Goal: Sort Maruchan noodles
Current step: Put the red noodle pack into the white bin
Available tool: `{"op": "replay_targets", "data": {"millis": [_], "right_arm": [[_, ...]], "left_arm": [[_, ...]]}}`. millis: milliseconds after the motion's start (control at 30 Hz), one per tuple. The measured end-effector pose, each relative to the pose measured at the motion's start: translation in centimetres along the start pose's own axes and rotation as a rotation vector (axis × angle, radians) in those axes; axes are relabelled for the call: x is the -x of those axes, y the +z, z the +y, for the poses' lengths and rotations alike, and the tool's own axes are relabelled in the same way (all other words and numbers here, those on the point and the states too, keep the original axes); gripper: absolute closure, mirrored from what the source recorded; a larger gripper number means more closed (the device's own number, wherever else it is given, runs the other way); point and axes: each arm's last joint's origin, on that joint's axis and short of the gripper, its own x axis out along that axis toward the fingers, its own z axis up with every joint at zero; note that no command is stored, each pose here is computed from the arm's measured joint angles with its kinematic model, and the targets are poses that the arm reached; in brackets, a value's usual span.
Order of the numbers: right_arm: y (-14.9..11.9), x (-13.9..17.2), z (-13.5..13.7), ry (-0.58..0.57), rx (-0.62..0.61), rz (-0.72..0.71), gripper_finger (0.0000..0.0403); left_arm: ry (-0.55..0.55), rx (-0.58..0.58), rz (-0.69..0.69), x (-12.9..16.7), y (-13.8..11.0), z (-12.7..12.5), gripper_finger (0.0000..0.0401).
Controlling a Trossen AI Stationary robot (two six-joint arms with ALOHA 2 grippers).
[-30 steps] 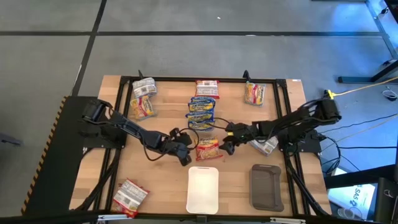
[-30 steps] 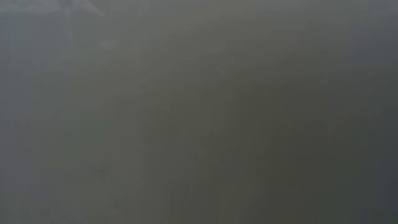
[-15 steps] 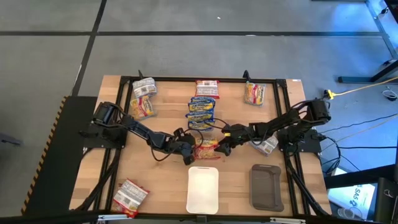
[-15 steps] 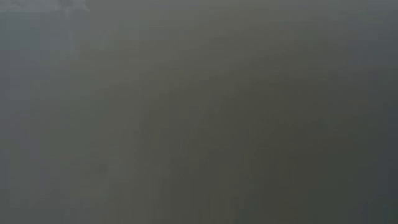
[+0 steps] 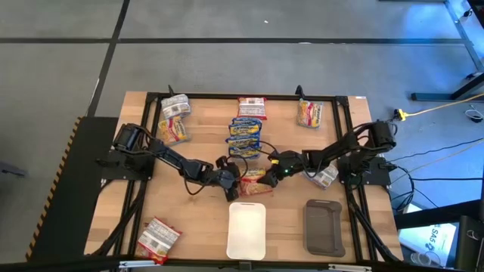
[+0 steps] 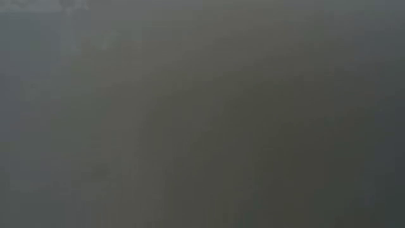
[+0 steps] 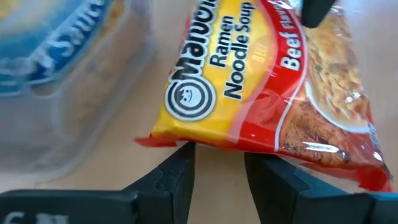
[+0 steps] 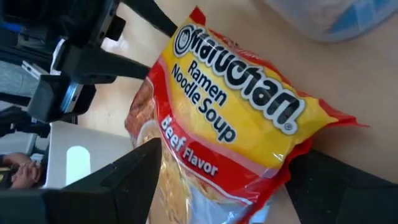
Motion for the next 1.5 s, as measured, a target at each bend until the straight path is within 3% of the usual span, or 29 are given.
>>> {"op": "replay_targets", "data": {"millis": [233,500,733,900,1133,1267,1500], "right_arm": [[0.2,0.0,0.1,0.012,0.059,-0.033,0.0112],[0.1,0.0,0.4,0.064,0.094,0.028,0.0112],[0.6,0.0,1.0,0.083,0.172,-0.078,0.0115],[-0.2,-0.1,1.7,0.126,0.333,-0.045,0.0156],[-0.4,-0.1,1.9,0.138,0.440,-0.036,0.0260],[-0.4,0.0,2.0,0.144,0.495,-0.036,0.0316],[0.5,2.0,3.6,0.117,0.573,-0.072,0.0315]], "left_arm": [[-0.007,0.011,-0.002,0.0,0.0,0.0,0.0266],[-0.017,0.025,-0.030,1.1,0.6,-0.7,0.0266],[0.001,0.060,-0.033,0.8,0.9,0.0,0.0266],[-0.012,0.077,-0.058,0.8,1.5,-0.2,0.0266],[-0.024,0.082,-0.071,1.0,2.0,-0.5,0.0266],[-0.023,0.085,-0.034,2.8,2.4,-0.7,0.0266],[-0.048,0.060,-0.003,8.1,2.8,-1.9,0.0266]]}}
